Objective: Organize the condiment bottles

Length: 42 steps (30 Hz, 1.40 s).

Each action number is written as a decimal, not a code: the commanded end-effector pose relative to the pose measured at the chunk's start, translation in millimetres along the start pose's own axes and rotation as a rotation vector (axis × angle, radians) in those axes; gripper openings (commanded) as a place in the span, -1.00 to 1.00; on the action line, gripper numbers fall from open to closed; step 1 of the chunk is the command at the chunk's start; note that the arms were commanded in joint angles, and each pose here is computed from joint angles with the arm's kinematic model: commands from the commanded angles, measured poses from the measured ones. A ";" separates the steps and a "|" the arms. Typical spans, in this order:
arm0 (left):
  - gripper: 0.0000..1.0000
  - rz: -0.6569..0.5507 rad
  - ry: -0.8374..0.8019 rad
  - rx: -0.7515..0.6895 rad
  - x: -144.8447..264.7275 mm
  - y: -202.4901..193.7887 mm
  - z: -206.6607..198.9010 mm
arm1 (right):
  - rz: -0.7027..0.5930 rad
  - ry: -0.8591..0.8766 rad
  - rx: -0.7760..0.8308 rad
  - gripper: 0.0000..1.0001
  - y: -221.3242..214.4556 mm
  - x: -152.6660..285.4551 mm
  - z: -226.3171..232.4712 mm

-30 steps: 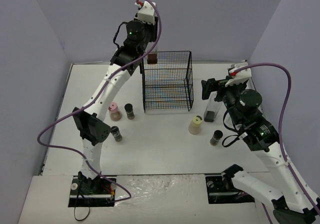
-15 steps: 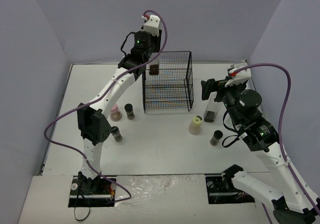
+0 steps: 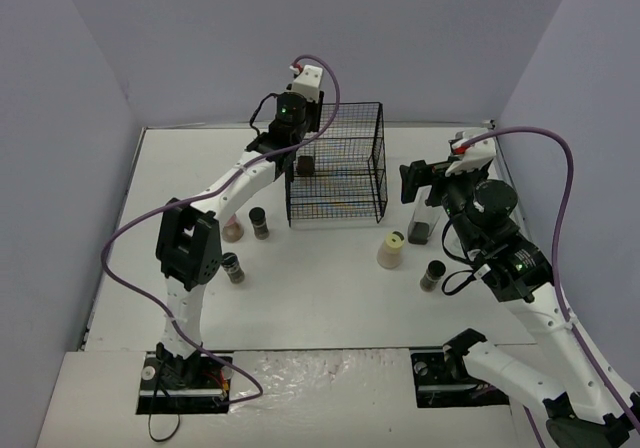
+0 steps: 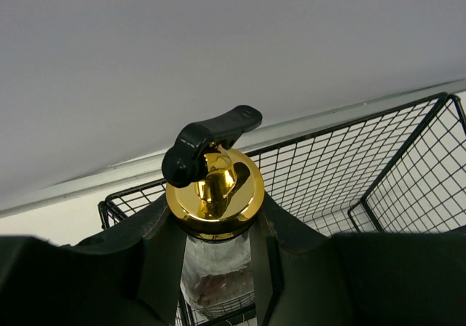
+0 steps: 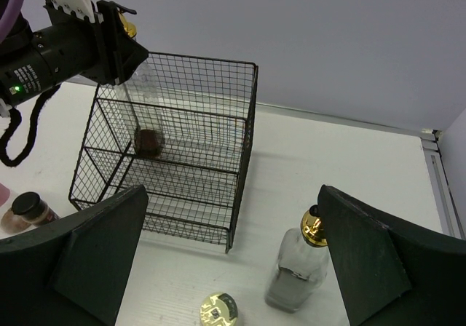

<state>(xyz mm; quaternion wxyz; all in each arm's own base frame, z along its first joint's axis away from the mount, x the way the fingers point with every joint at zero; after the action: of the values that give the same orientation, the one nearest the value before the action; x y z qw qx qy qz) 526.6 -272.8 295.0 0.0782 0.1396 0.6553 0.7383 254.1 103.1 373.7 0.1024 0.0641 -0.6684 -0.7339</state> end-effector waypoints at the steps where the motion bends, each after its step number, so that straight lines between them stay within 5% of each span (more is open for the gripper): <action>1: -1.00 -0.358 0.041 0.128 39.9 116.9 22.0 | -0.056 0.025 -0.016 1.00 11.4 -2.7 6.1; 11: -0.87 -0.330 0.064 0.141 39.9 94.5 23.9 | -0.040 0.028 -0.036 1.00 5.8 -4.6 7.7; 18: -0.15 -0.293 0.068 0.113 39.7 91.1 25.5 | -0.042 0.010 -0.043 1.00 6.2 -4.6 5.5; 35: 0.93 -0.272 0.048 0.107 72.1 115.3 29.6 | -0.088 -0.048 -0.076 1.00 12.8 11.0 -6.6; 42: 0.94 -0.193 0.030 0.139 128.6 121.8 37.8 | -0.049 -0.227 -0.162 1.00 -11.5 20.6 -30.4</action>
<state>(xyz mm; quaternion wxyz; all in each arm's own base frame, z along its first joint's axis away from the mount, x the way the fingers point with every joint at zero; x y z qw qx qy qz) 471.1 -238.0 362.6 0.0934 0.0998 0.6871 0.7136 240.4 83.0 364.9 0.0617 0.0277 -0.6403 -0.7651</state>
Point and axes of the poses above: each gripper's point midway between its finger pads, its own x axis back along the fingers, its own z axis along the line the jaws close on, y = z × x, the point moved 4 cm from there along x, back along the fingers, and after that the axes turned 5 degrees about -x, right-handed, at the moved point
